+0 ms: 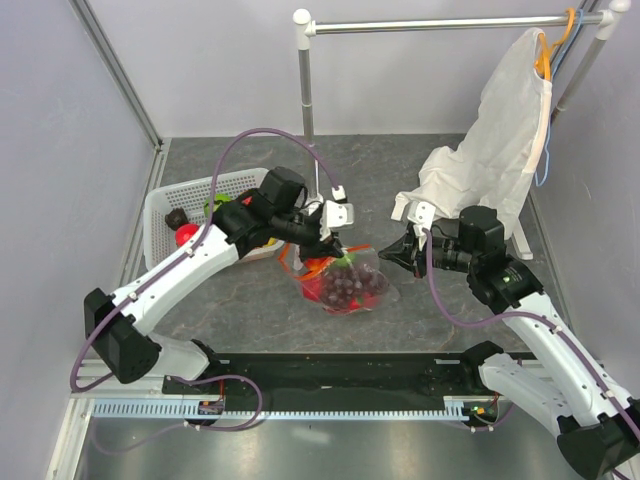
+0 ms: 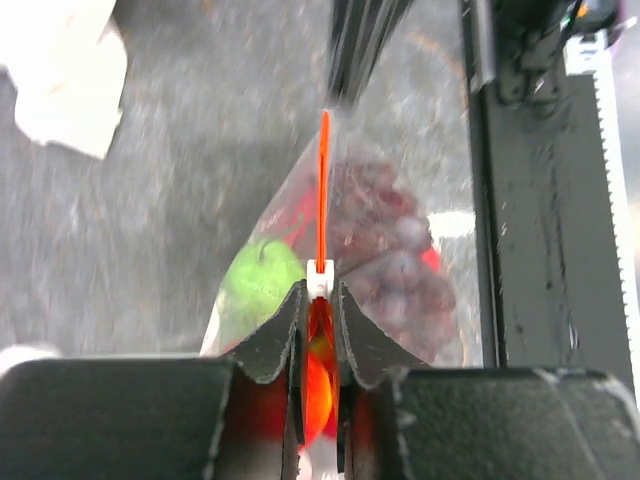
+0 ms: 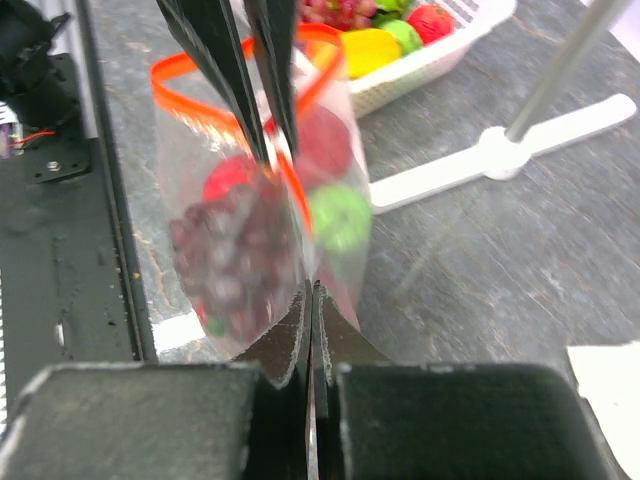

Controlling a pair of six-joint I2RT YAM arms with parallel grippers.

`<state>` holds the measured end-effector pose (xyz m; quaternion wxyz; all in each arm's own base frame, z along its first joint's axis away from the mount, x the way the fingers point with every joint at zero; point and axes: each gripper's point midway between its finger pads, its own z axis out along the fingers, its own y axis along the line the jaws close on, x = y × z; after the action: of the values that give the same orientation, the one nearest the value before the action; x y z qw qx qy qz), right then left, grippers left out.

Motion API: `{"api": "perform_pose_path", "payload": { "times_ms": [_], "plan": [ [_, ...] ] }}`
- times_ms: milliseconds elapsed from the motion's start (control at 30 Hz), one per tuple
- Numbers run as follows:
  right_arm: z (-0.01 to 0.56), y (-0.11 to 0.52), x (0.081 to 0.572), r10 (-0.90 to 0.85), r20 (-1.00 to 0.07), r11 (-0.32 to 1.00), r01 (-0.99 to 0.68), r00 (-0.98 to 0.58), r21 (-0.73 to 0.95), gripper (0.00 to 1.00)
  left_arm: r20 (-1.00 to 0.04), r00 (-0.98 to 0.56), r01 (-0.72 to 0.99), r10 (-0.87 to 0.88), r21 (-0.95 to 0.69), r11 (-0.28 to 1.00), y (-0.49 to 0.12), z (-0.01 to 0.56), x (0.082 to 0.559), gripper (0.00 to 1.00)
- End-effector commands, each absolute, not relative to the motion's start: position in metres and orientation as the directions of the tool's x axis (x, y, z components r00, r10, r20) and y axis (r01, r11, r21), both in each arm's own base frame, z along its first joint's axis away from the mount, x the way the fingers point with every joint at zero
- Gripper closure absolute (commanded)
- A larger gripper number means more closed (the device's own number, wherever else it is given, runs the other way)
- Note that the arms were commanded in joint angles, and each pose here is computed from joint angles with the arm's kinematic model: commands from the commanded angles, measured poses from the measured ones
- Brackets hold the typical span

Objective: Place the food in the zip-top bag and seal the zipper
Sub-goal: Zip the zipper food storage bag at the center of the board.

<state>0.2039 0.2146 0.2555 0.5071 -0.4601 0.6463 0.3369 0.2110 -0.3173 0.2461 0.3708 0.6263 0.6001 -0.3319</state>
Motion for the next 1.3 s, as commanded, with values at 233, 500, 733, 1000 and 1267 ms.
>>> {"api": "perform_pose_path", "payload": {
  "times_ms": [233,500,733,1000,1267],
  "plan": [
    [0.281,0.212,0.203,-0.234,-0.972,0.349,-0.933,0.005,-0.088,0.96,-0.861,0.069,0.994,0.504,0.103,0.040,-0.276,0.259,0.218,0.92],
    [0.295,0.230,0.194,-0.212,-0.977,0.211,-0.976,0.013,-0.059,0.13,-0.904,0.095,0.996,0.417,0.083,-0.046,-0.313,0.285,0.208,0.95],
    [0.287,0.244,0.193,-0.265,-0.963,0.152,-0.984,0.053,-0.096,0.35,-0.918,0.075,0.995,0.390,0.043,-0.089,-0.341,0.290,0.203,0.95],
    [0.272,0.245,0.206,-0.345,-0.935,0.199,-0.967,0.084,-0.160,1.00,-0.918,0.076,0.994,0.388,0.042,-0.097,-0.347,0.290,0.200,0.95],
    [0.273,0.243,0.205,-0.330,-0.940,0.217,-0.962,0.089,-0.167,1.00,-0.922,0.041,0.997,0.384,0.013,-0.073,-0.349,0.290,0.201,0.54]
  ]
}}
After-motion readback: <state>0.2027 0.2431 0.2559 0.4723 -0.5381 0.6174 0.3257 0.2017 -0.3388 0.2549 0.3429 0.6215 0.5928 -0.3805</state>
